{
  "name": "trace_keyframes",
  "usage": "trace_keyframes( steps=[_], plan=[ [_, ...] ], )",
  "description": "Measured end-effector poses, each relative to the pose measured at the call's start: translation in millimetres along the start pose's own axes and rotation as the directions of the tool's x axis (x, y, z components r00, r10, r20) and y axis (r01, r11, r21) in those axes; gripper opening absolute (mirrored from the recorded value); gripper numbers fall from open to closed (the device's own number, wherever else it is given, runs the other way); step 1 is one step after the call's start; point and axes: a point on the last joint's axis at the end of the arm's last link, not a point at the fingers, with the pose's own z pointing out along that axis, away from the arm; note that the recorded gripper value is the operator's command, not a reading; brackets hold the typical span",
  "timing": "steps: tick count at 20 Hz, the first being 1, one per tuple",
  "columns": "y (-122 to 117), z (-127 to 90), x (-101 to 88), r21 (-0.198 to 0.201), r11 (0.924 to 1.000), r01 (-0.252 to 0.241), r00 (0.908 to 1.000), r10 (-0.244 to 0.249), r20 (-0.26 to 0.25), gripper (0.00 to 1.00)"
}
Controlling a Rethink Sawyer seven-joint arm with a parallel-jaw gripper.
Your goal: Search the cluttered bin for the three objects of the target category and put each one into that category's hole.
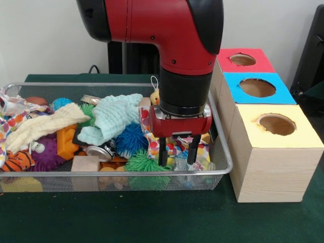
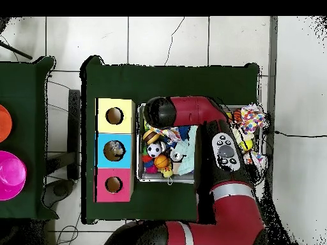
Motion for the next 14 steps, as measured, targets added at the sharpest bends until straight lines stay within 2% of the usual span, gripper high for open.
trace_keyframes(
  steps=[14],
  plan=[
    [6.0,9.5,-6.7,0.006,0.9999,0.009,0.9999,-0.009,0.005,1.0]
  ],
)
